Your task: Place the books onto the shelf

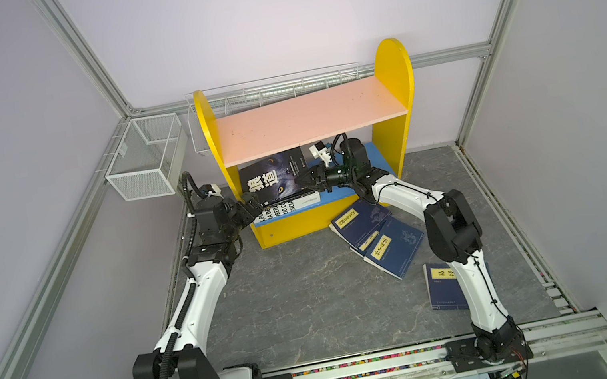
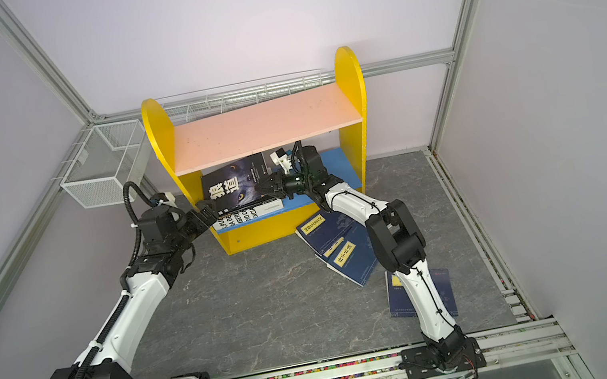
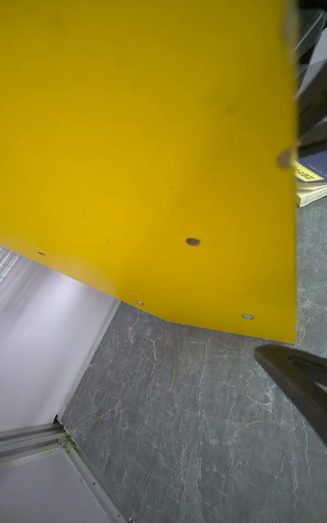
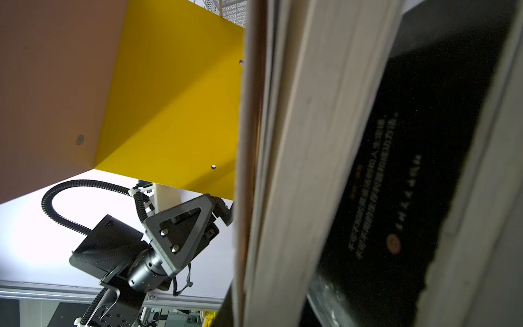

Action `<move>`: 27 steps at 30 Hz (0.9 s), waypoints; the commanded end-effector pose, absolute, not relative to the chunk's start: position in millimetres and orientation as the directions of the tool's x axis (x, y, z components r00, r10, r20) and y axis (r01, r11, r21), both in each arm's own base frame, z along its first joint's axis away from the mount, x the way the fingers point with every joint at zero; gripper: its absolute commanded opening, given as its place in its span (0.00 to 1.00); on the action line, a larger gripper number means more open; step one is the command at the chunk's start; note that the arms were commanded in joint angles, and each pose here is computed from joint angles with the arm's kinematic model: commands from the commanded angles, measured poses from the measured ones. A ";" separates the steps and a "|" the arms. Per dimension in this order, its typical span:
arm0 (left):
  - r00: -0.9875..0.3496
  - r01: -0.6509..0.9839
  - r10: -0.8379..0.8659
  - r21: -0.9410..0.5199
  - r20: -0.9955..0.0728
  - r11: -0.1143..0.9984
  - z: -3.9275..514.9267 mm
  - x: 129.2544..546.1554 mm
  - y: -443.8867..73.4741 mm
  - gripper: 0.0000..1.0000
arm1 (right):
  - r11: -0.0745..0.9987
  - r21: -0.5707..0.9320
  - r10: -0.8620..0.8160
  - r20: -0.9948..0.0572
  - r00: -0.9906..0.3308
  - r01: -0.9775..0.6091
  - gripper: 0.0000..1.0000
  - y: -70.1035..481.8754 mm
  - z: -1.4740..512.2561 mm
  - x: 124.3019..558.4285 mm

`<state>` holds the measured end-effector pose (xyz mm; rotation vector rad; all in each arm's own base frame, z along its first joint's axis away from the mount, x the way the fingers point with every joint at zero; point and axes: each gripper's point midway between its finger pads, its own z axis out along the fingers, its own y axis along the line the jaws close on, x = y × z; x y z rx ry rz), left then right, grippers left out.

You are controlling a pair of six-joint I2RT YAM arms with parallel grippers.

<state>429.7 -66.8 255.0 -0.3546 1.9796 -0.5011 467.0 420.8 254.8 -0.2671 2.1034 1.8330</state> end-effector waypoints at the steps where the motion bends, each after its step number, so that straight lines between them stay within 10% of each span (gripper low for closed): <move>1: -0.394 -0.001 -0.465 -0.505 -0.793 0.863 274.1 442.5 -66.9 1.00 | 0.125 0.903 0.063 -0.421 -0.905 -0.411 0.08 425.6 262.3 465.0; 27: -0.523 -0.163 -0.418 -0.394 -0.743 0.904 185.5 462.1 -57.9 0.98 | 0.271 0.879 0.056 -0.421 -0.905 -0.392 0.15 436.6 236.6 465.3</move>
